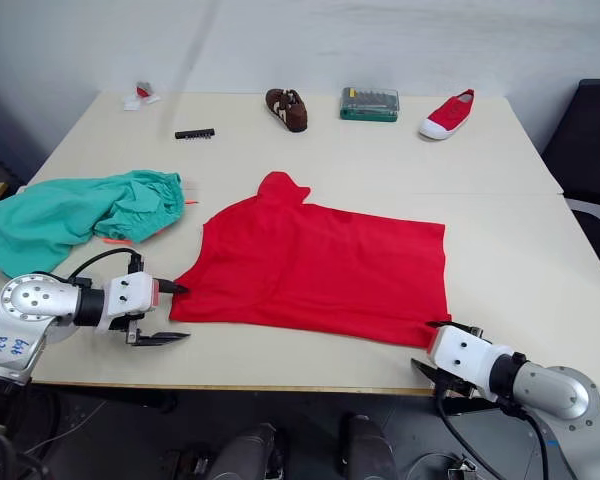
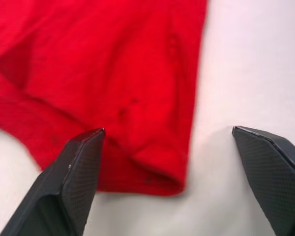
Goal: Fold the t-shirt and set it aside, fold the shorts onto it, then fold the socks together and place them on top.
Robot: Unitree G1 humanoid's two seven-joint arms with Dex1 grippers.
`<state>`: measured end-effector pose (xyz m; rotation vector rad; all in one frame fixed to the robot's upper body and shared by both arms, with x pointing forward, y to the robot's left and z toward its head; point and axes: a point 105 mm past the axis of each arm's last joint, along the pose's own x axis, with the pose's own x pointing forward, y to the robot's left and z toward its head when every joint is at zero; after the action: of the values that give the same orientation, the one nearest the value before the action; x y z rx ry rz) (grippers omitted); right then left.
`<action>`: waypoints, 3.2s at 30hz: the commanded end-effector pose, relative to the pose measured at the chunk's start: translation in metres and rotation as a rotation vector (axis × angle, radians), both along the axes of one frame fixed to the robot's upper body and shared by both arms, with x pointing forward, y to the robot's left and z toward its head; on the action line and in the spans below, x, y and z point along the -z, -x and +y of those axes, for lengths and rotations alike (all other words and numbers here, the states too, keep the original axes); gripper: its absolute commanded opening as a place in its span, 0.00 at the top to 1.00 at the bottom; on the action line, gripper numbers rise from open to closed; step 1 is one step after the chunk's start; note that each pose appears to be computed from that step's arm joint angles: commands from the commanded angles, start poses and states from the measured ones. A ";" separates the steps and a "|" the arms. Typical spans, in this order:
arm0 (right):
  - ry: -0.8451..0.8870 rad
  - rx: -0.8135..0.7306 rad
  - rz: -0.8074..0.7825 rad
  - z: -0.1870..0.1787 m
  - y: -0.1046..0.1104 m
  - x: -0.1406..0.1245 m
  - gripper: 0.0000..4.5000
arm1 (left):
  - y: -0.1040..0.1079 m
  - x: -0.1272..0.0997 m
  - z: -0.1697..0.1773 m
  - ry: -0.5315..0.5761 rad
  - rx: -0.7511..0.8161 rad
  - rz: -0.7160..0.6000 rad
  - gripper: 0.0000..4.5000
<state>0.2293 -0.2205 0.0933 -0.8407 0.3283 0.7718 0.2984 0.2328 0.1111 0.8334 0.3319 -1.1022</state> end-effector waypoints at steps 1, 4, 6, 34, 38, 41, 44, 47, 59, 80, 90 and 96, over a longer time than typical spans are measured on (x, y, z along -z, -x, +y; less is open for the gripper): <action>0.027 0.056 0.006 -0.015 -0.008 0.007 0.32 | -0.009 0.009 0.007 -0.038 -0.052 -0.019 0.03; 0.031 0.047 0.017 -0.016 -0.009 0.010 0.52 | -0.009 0.014 0.004 -0.042 -0.024 -0.003 0.17; 0.032 0.040 0.023 -0.016 -0.010 0.011 0.68 | -0.010 0.017 0.003 -0.055 -0.011 -0.002 0.31; 0.100 -0.295 0.126 -0.015 0.019 0.007 1.00 | 0.080 0.042 0.006 -0.029 0.102 0.384 1.00; 0.062 -0.317 0.169 -0.007 0.029 0.009 1.00 | 0.079 0.057 0.019 -0.038 0.063 0.386 1.00; 0.065 -0.324 0.198 -0.007 0.036 0.008 1.00 | 0.080 0.065 0.030 -0.043 0.054 0.394 1.00; 0.057 -0.312 0.214 -0.009 0.041 0.007 1.00 | 0.079 0.069 0.038 -0.044 0.043 0.385 1.00; 0.062 -0.300 0.216 -0.010 0.042 0.008 1.00 | 0.082 0.074 0.043 -0.030 0.041 0.396 1.00; 0.037 -0.225 0.182 -0.016 0.032 0.004 0.91 | 0.091 0.060 0.042 0.152 0.014 0.506 0.80; -0.674 0.233 0.094 -0.028 -0.058 -0.088 0.57 | -0.078 -0.081 0.005 0.715 -0.412 0.277 0.35; -0.627 0.401 0.060 -0.031 -0.105 -0.074 0.57 | -0.132 -0.074 -0.035 0.647 -0.529 0.143 0.35; -0.593 0.500 0.066 -0.040 -0.132 -0.060 0.57 | -0.153 -0.085 -0.041 0.673 -0.601 0.074 0.35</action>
<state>0.3564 -0.2554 0.1452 -0.1298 0.3566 0.4173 0.4476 0.1879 0.1819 0.0510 0.2720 -0.6316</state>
